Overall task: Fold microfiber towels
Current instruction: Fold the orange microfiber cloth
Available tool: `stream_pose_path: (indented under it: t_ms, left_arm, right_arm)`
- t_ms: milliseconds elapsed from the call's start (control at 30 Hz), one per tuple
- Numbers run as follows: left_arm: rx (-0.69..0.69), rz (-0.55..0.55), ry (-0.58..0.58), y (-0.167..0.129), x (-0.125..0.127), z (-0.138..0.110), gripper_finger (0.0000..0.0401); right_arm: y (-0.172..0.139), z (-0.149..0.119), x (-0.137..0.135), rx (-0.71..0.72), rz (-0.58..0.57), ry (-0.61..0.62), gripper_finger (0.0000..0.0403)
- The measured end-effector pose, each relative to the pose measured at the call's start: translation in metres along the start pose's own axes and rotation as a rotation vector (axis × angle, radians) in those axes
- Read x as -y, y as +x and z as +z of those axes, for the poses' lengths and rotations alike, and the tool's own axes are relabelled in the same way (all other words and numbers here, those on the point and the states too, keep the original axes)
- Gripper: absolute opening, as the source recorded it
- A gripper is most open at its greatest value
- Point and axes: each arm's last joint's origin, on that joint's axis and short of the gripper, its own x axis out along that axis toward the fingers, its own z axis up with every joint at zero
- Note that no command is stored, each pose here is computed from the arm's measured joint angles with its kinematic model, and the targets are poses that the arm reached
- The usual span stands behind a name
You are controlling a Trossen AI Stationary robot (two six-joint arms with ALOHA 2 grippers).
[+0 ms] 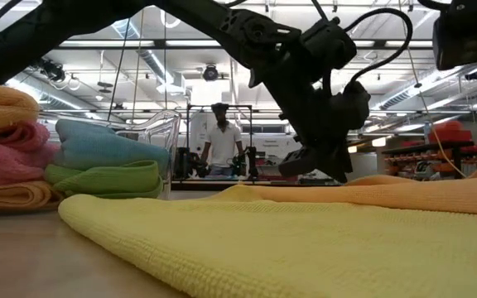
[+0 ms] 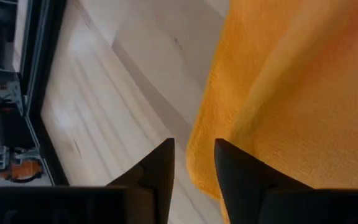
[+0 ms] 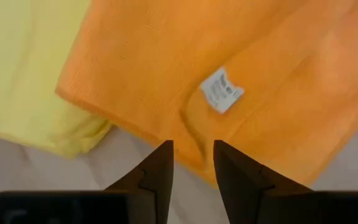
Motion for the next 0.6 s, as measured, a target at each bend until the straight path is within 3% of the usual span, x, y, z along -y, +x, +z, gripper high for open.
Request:
stream_pose_path:
  t_ms: [333, 600]
  left_arm:
    - [-0.014, -0.061, 0.016, -0.001, 0.005, -0.002, 0.0122]
    - [-0.094, -0.032, 0.086, -0.004, 0.006, -0.003, 0.01]
  right_arm:
    - [0.002, 0.004, -0.005, 0.108, 0.019, -0.104, 0.0122]
    - [0.024, 0.0, -0.005, 0.086, -0.074, -0.187, 0.0106]
